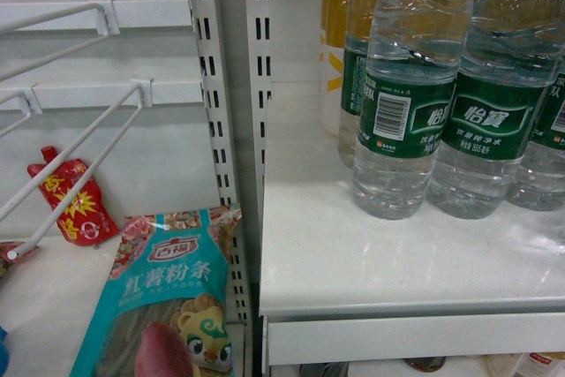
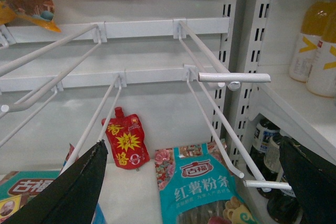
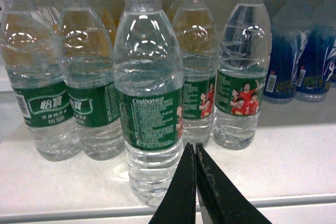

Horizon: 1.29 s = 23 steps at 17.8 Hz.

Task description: Move water from second to third shelf

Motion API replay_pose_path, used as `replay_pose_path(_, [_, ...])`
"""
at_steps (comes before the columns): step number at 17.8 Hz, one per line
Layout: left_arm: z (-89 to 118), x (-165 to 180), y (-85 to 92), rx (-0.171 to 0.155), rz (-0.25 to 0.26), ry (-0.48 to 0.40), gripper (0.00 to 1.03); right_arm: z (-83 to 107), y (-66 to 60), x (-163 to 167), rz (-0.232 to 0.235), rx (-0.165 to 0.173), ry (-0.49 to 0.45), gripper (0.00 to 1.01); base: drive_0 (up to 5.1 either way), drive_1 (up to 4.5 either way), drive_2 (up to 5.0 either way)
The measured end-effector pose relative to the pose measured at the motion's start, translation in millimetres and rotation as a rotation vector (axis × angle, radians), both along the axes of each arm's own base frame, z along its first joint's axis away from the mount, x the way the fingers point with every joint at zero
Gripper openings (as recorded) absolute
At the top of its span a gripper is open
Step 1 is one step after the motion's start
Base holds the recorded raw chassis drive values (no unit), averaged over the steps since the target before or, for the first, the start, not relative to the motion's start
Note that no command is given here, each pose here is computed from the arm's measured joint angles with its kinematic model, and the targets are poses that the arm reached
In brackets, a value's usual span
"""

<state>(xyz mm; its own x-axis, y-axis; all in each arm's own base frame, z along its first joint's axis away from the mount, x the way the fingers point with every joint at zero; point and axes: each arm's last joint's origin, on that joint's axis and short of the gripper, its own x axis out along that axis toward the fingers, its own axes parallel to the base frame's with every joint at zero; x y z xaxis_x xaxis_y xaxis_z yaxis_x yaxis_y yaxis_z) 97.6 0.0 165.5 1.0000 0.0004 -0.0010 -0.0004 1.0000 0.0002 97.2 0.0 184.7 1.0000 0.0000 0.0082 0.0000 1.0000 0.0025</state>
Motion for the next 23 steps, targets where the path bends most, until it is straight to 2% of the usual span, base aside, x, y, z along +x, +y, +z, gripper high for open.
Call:
replay_pose_path(4, [0, 0, 0.0, 0.0, 0.0, 0.0, 0.98, -9.2, 0.0, 0, 0.0, 0.0, 0.007, 0.02, 0.0, 0.0, 0.0])
replay_pose_path(5, [0, 0, 0.0, 0.0, 0.001, 0.001, 0.98, -18.0, 0.0, 0, -0.001, 0.0, 0.01, 0.02, 0.0, 0.0, 0.0])
replay_pose_path(9, [0, 0, 0.0, 0.0, 0.0, 0.0, 0.98, -17.3, 0.0, 0, 0.0, 0.0, 0.003, 0.02, 0.0, 0.0, 0.0])
replay_pose_path(10, [0, 0, 0.0, 0.0, 0.0, 0.0, 0.98, -17.3, 0.0, 0, 0.0, 0.0, 0.003, 0.07, 0.0, 0.0, 0.0])
replay_pose_path(12, [0, 0, 0.0, 0.0, 0.0, 0.0, 0.98, -17.3, 0.0, 0, 0.0, 0.0, 0.003, 0.55, 0.0, 0.0, 0.0])
replay_pose_path(14, [0, 0, 0.0, 0.0, 0.0, 0.0, 0.98, -17.5, 0.0, 0, 0.0, 0.0, 0.003, 0.98, 0.0, 0.0, 0.0])
replay_pose_path(16, [0, 0, 0.0, 0.0, 0.0, 0.0, 0.98, -17.3, 0.0, 0, 0.0, 0.0, 0.003, 1.01, 0.0, 0.0, 0.0])
replay_pose_path(23, [0, 0, 0.0, 0.0, 0.0, 0.0, 0.98, -17.3, 0.0, 0, 0.0, 0.0, 0.003, 0.98, 0.0, 0.0, 0.0])
